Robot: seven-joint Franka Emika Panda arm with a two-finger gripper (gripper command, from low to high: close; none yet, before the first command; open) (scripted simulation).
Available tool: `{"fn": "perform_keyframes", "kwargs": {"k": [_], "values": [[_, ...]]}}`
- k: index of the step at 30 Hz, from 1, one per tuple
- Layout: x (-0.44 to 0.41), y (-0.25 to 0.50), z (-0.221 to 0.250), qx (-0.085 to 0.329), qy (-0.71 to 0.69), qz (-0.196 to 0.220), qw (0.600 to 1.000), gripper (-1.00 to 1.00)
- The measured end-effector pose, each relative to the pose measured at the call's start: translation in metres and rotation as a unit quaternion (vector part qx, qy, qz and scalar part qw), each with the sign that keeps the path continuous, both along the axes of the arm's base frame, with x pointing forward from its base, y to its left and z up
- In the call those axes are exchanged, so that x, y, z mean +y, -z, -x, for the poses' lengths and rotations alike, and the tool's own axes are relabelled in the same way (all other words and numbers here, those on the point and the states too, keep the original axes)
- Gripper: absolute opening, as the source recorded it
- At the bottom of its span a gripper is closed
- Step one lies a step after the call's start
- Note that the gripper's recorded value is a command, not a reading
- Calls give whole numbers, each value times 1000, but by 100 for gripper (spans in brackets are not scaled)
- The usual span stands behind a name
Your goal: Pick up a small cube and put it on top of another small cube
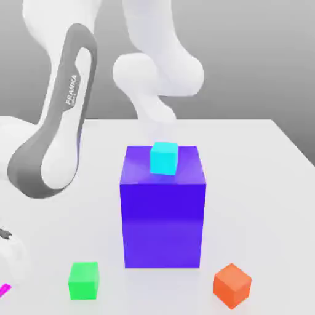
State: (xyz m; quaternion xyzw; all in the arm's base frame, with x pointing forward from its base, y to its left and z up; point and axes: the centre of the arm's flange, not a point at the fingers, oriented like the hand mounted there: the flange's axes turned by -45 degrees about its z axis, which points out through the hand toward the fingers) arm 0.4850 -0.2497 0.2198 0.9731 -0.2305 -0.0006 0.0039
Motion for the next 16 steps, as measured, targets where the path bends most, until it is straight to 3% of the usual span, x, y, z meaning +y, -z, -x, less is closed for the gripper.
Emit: {"fn": "perform_keyframes", "kwargs": {"k": [7,12,13,16], "values": [[88,-22,41,-1,-17,-3,1000,-100],[102,24,49,-1,-20,-4,1000,-100],[103,35,50,-1,-20,-4,1000,100],[103,35,50,-1,-20,-4,1000,100]]}}
